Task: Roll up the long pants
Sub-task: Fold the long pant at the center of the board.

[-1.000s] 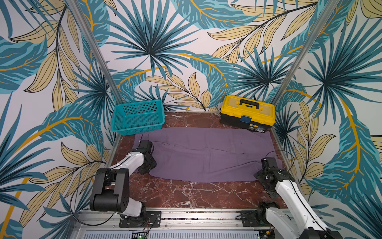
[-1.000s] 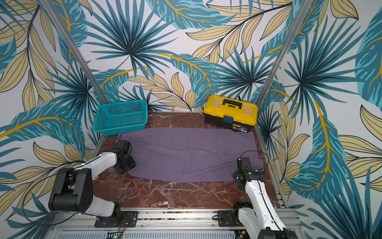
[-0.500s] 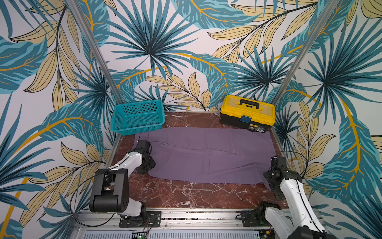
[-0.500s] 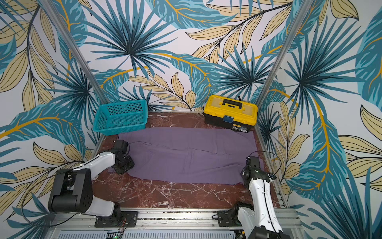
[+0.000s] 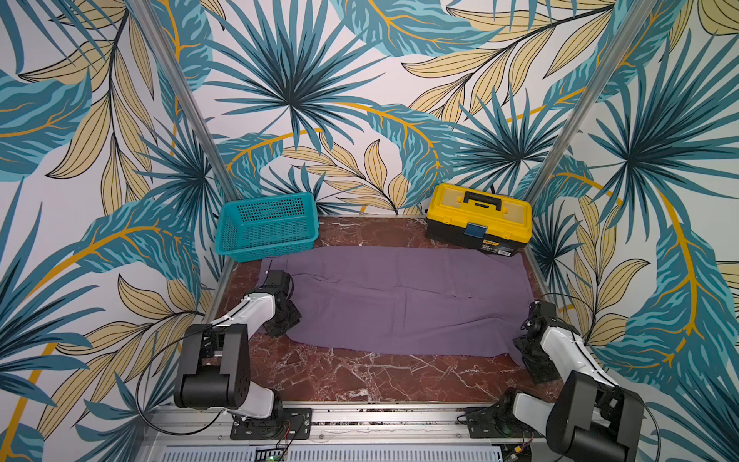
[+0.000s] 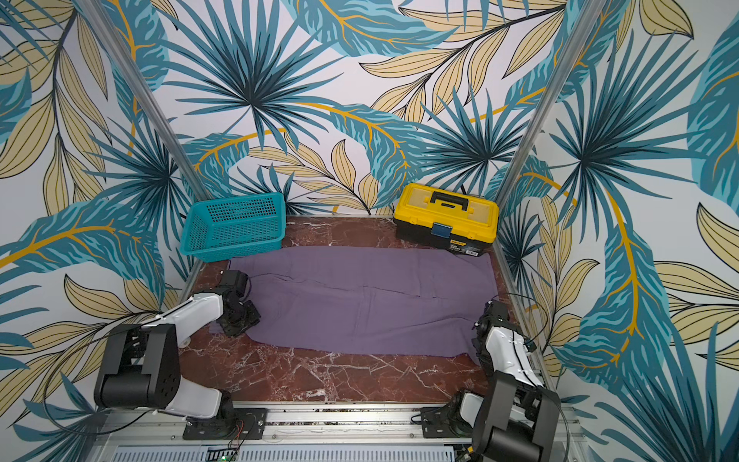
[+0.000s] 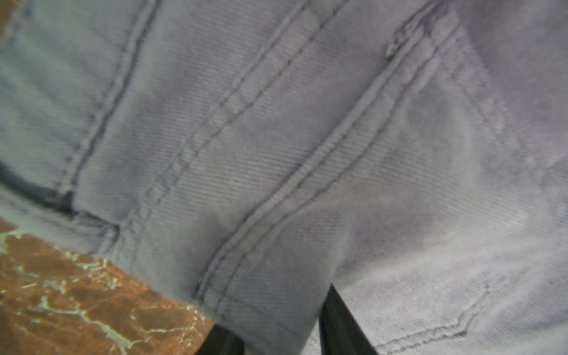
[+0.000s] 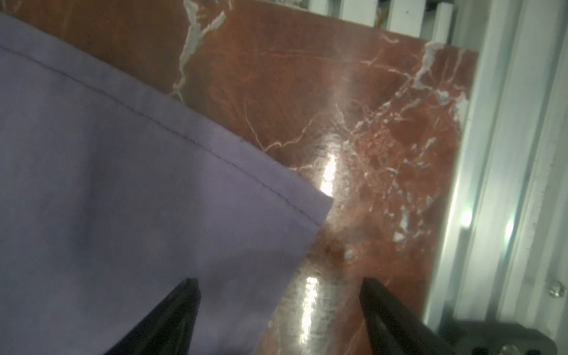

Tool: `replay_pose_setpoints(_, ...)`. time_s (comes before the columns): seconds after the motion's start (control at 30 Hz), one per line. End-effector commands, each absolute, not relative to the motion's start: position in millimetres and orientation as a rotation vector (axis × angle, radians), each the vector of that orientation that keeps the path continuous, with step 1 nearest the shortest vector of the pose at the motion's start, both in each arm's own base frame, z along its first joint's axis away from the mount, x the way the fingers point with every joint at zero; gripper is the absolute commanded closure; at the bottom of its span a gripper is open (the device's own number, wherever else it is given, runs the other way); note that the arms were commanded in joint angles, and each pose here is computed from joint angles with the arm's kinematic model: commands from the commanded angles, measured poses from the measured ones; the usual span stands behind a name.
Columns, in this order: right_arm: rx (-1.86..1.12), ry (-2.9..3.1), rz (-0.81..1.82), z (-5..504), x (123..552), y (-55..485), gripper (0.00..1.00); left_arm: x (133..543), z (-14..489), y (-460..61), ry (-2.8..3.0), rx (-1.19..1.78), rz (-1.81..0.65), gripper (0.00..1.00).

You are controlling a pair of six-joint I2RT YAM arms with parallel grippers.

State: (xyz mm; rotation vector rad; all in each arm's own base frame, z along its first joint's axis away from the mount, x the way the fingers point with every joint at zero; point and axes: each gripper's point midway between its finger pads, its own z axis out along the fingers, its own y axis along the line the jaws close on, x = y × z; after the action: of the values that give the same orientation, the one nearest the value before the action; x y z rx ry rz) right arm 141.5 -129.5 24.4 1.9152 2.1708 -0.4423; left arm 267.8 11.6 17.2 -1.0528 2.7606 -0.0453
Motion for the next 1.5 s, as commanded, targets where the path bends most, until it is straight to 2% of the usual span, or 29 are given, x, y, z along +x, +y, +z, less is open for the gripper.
replay_pose_setpoints(0.0,1.874,2.155,-0.446,26,151,-139,0.18,254,-7,12,2.810,-1.099,-0.043,0.62)
replay_pose_setpoints(0.23,1.867,2.163,-0.438,26,152,-138,0.37,252,-10,10,2.786,-1.129,-0.072,0.67)
replay_pose_setpoints(0.3,1.859,2.169,-0.434,26,152,-137,0.58,252,-11,10,2.780,-1.128,-0.076,0.69)
replay_pose_setpoints(0.33,1.859,2.169,-0.436,26,152,-138,0.64,252,-12,9,2.779,-1.129,-0.077,0.69)
replay_pose_setpoints(0.43,1.860,2.168,-0.437,25,151,-137,0.67,251,-13,8,2.772,-1.140,-0.087,0.69)
replay_pose_setpoints(0.57,1.869,2.163,-0.444,26,148,-138,0.82,251,-13,8,2.766,-1.140,-0.094,0.70)
replay_pose_setpoints(0.6,1.871,2.164,-0.441,25,148,-137,0.81,251,-12,8,2.764,-1.141,-0.096,0.70)
replay_pose_setpoints(0.63,1.864,2.165,-0.430,27,149,-137,0.73,251,-11,7,2.763,-1.137,-0.100,0.70)
replay_pose_setpoints(0.67,1.861,2.162,-0.431,30,149,-137,0.55,252,-10,7,2.760,-1.134,-0.097,0.70)
replay_pose_setpoints(0.7,1.868,2.147,-0.440,34,147,-138,0.41,252,-9,8,2.759,-1.133,-0.096,0.69)
replay_pose_setpoints(0.77,1.870,2.114,-0.470,43,141,-143,0.36,253,-7,8,2.759,-1.131,-0.093,0.69)
replay_pose_setpoints(0.87,1.929,2.067,-0.521,46,123,-152,0.35,255,-5,9,2.769,-1.125,-0.084,0.69)
replay_pose_setpoints(1.1,2.031,2.053,-0.441,21,132,-167,0.39,260,-1,10,2.779,-1.133,-0.068,0.68)
replay_pose_setpoints(1.23,2.004,2.088,-0.406,15,145,-171,0.48,261,-5,10,2.787,-1.151,-0.070,0.68)
replay_pose_setpoints(1.3,2.008,2.098,-0.425,13,141,-172,0.56,262,-6,9,2.788,-1.163,-0.074,0.68)
replay_pose_setpoints(1.47,2.005,2.086,-0.374,9,144,-174,0.87,262,-4,10,2.784,-1.172,-0.067,0.70)
